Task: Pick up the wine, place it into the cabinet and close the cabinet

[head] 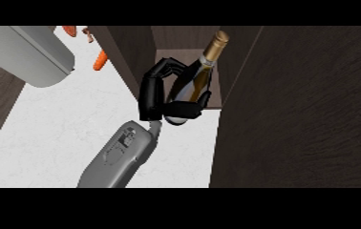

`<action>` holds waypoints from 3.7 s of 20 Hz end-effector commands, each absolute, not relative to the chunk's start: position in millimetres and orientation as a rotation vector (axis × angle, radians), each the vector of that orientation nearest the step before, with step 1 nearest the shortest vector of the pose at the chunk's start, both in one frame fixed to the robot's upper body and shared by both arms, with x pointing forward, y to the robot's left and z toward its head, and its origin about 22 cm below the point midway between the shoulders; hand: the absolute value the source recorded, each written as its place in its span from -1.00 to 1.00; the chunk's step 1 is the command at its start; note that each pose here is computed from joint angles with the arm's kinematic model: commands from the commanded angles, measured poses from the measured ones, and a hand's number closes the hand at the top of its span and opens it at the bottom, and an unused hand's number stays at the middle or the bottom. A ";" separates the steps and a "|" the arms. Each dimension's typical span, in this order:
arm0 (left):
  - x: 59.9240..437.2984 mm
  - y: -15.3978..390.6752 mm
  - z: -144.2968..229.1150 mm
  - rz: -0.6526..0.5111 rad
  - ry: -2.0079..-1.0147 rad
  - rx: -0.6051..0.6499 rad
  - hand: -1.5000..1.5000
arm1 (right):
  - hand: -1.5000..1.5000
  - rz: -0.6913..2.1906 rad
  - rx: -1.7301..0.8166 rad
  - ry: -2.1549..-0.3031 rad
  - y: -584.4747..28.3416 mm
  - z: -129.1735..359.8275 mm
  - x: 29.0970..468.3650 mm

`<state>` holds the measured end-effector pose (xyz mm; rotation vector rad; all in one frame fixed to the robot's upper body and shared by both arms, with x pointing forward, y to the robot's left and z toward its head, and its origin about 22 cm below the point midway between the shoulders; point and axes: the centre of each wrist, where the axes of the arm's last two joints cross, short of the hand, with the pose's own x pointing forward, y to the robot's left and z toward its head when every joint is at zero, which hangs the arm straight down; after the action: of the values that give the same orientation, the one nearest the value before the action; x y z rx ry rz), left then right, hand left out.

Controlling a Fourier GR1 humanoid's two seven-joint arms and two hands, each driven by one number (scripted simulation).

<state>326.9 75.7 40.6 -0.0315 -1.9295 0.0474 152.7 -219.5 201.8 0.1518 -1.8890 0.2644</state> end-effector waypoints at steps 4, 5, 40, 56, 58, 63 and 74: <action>345.4 88.8 30.1 0.101 -1.921 -0.034 1.00 | -1.00 0.241 0.203 -1.942 -207.8 213.3 129.3; 345.7 79.9 30.0 0.096 -1.924 0.001 1.00 | -1.00 0.254 0.208 -1.934 -219.8 213.4 141.3; 435.8 115.7 45.6 0.087 -1.921 0.147 1.00 | -1.00 0.276 0.253 -1.922 -215.4 201.4 142.8; 440.6 117.5 47.0 0.274 -1.842 0.076 1.00 | -1.00 0.302 0.287 -1.921 -205.9 198.0 153.1; 429.9 104.4 28.8 0.256 -1.805 0.093 1.00 | -1.00 0.309 0.278 -1.931 -213.4 205.8 146.8; 431.0 102.6 30.9 0.219 -1.833 0.161 1.00 | -1.00 0.294 0.265 -1.914 -212.9 199.9 138.9; 421.7 112.6 8.6 0.126 -1.795 0.258 -1.00 | -1.00 0.279 0.269 -1.918 -209.4 197.8 148.8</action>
<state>428.0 106.5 22.7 0.1986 -1.8194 0.1536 157.9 -205.9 195.4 0.2471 -1.9155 0.2976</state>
